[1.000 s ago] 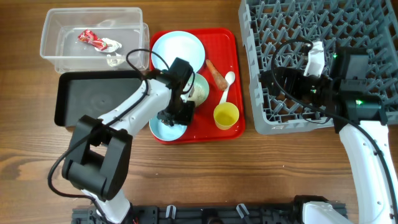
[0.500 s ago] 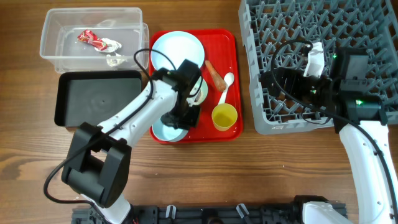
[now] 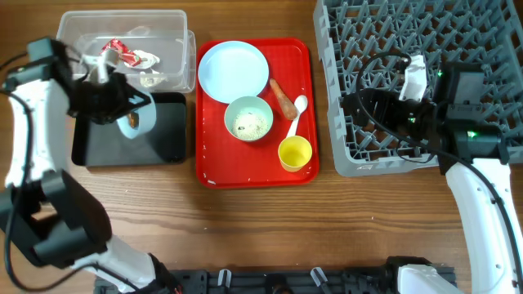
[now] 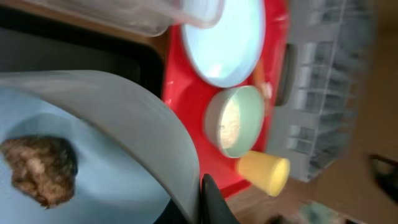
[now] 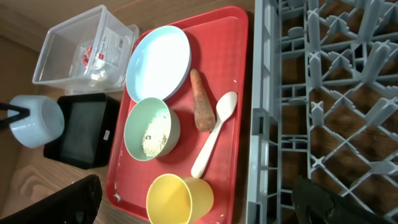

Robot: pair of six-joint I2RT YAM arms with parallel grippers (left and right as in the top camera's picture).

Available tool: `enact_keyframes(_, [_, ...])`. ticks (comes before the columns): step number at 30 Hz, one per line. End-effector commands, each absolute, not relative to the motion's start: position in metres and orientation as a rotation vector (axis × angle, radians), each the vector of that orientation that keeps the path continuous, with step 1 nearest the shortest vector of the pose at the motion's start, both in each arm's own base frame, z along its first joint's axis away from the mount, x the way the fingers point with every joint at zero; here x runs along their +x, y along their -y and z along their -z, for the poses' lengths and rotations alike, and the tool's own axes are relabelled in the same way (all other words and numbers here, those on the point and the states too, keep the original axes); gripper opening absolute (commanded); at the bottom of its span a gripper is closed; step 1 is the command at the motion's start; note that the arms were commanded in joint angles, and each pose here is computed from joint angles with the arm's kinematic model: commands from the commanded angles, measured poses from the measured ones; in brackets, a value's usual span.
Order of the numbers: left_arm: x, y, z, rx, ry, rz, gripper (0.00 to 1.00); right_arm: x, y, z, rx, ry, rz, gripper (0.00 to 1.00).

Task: Sort waste into correct bins and load items into the dishwasher rack
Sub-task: 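Grasp the small light blue bowl and tip its food onto the black tray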

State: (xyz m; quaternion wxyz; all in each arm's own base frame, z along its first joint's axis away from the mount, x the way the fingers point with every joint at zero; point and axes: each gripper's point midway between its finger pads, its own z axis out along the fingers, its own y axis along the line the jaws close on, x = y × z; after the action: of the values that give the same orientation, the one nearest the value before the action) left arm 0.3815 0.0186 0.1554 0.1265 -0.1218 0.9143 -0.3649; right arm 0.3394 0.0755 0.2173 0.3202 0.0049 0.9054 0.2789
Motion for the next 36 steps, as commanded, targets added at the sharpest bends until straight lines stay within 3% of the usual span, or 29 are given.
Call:
enact_keyframes(1, [0.397,-0.020,-0.171,-0.304,-2.347,1.483,0.04,0.344,-0.074,-0.222,0.016,-2.369,-0.722,1.00])
enact_keyframes(7, [0.404,-0.032,-0.205,-0.484,-1.986,1.874,0.04,0.345,-0.074,-0.222,0.015,-2.370,-0.722,1.00])
enact_keyframes(26, [0.393,-0.036,-0.219,-0.780,-1.918,2.056,0.04,0.342,-0.072,-0.218,0.031,-2.391,-0.709,1.00])
enact_keyframes(31, [0.386,-0.019,-0.210,-0.512,-2.121,1.823,0.04,0.342,-0.072,-0.217,0.032,-2.393,-0.709,1.00])
enact_keyframes(36, [0.352,0.054,-0.207,0.123,-2.598,1.159,0.04,0.342,-0.072,-0.218,0.030,-2.392,-0.708,1.00])
